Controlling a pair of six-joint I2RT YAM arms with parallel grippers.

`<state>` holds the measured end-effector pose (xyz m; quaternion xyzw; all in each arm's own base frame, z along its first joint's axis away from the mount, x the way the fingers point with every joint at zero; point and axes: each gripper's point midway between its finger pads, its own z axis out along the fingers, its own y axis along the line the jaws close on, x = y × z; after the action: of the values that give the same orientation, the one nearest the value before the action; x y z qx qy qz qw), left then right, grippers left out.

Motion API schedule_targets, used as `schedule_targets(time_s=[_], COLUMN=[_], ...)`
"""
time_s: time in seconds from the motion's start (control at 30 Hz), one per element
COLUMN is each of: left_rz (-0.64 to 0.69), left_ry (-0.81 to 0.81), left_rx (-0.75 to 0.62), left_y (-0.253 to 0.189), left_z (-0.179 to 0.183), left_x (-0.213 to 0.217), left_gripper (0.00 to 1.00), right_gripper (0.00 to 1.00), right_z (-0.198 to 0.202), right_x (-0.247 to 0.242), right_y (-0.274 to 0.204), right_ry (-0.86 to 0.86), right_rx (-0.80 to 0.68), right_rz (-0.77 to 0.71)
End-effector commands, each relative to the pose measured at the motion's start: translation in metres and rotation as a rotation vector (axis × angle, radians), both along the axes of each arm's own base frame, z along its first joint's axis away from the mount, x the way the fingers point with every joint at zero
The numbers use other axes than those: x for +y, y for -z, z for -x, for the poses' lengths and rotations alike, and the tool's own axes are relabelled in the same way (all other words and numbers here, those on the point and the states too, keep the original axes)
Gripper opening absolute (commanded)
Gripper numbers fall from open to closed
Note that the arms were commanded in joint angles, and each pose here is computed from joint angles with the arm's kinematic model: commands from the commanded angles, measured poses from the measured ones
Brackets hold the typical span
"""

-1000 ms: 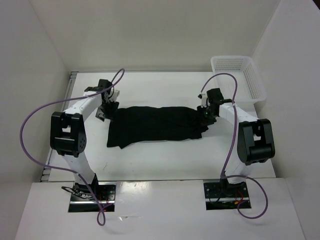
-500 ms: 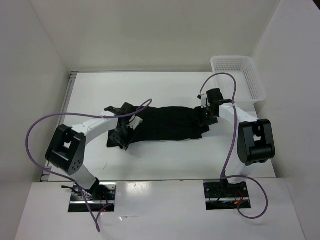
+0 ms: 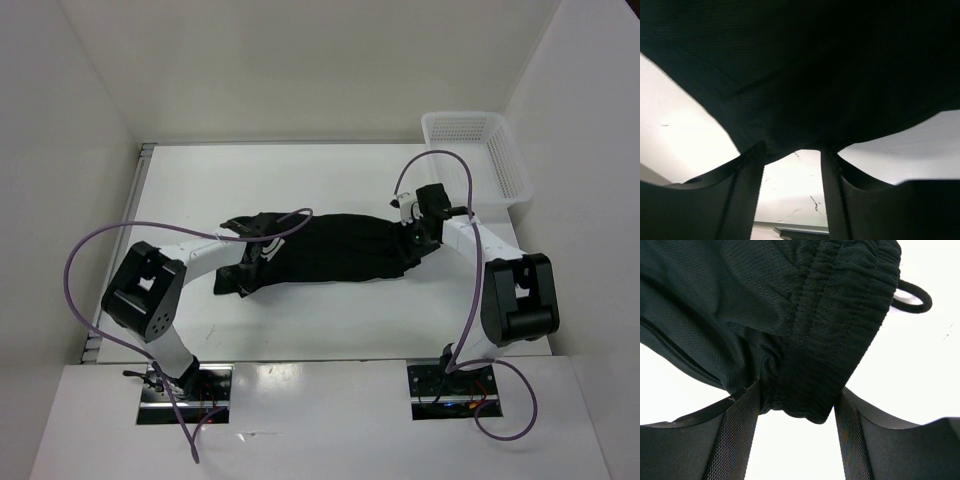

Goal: Fold and stack the shorts
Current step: Fold the shorts

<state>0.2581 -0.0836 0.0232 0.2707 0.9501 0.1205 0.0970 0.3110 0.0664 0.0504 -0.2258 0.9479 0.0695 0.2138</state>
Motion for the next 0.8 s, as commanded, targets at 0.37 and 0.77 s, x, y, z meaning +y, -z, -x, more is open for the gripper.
schedule_targets(time_s=[0.37, 0.77], left_rz=[0.055, -0.093], left_ry=[0.019, -0.026], left_rx=[0.064, -0.193], left_y=[-0.01, -0.061], left_z=[0.003, -0.032], left_x=[-0.015, 0.013], left_gripper=[0.0, 0.0], right_gripper=[0.66, 0.47], right_z=[-0.011, -0.004], right_x=[-0.016, -0.004], right_y=[-0.023, -0.017], right_ry=[-0.193, -0.256], right_rx=[-0.101, -0.064], right_rz=[0.145, 0.087])
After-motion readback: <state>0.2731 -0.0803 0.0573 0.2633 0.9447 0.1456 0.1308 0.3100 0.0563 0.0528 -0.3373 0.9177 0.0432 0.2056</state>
